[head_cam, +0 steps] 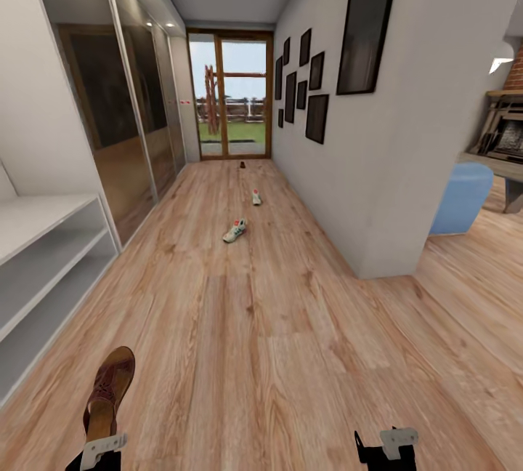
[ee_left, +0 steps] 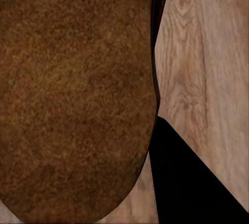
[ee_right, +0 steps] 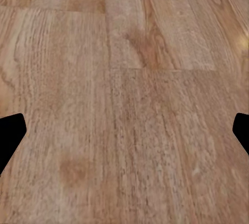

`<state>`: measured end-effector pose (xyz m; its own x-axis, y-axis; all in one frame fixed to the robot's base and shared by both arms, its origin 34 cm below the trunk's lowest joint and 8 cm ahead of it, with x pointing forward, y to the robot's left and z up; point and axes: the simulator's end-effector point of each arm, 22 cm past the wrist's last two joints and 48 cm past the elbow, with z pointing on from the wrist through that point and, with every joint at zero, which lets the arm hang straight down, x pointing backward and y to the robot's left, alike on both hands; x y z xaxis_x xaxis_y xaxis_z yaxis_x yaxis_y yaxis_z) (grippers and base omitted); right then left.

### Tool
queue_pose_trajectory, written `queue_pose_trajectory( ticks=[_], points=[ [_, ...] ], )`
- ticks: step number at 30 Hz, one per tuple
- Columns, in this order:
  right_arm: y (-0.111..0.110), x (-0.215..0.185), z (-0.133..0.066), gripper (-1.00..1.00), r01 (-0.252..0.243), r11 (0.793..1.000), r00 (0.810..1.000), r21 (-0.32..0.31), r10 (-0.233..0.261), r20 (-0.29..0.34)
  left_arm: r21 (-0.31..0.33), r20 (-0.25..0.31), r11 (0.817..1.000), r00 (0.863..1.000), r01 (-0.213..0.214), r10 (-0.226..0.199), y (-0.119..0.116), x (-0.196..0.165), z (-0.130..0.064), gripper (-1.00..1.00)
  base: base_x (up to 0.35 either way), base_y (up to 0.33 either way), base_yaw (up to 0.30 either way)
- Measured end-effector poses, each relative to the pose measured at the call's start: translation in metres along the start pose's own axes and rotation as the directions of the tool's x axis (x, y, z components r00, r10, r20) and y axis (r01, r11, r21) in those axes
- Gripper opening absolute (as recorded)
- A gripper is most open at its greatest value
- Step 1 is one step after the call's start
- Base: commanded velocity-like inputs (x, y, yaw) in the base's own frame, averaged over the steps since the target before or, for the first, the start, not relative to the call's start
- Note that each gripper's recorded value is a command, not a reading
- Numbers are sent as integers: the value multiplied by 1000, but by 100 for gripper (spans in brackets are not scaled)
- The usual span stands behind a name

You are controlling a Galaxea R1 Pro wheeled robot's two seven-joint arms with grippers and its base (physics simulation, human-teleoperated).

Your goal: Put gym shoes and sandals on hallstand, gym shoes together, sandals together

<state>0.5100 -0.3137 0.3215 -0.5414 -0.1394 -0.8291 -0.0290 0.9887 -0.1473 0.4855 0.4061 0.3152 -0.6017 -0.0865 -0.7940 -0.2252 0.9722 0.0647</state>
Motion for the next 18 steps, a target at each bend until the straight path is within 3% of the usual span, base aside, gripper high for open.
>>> queue_pose_trajectory(
  ticks=[12,18],
  points=[
    [0,0,0,100,0,1000,1000,0,0,0,0,0,1000,1000,0,0,0,0,0,-100,339,0,4],
    [0,0,0,100,0,1000,1000,0,0,-1,0,0,1000,1000,-1,1,0,0,0,-100,339,0,220]
  ],
)
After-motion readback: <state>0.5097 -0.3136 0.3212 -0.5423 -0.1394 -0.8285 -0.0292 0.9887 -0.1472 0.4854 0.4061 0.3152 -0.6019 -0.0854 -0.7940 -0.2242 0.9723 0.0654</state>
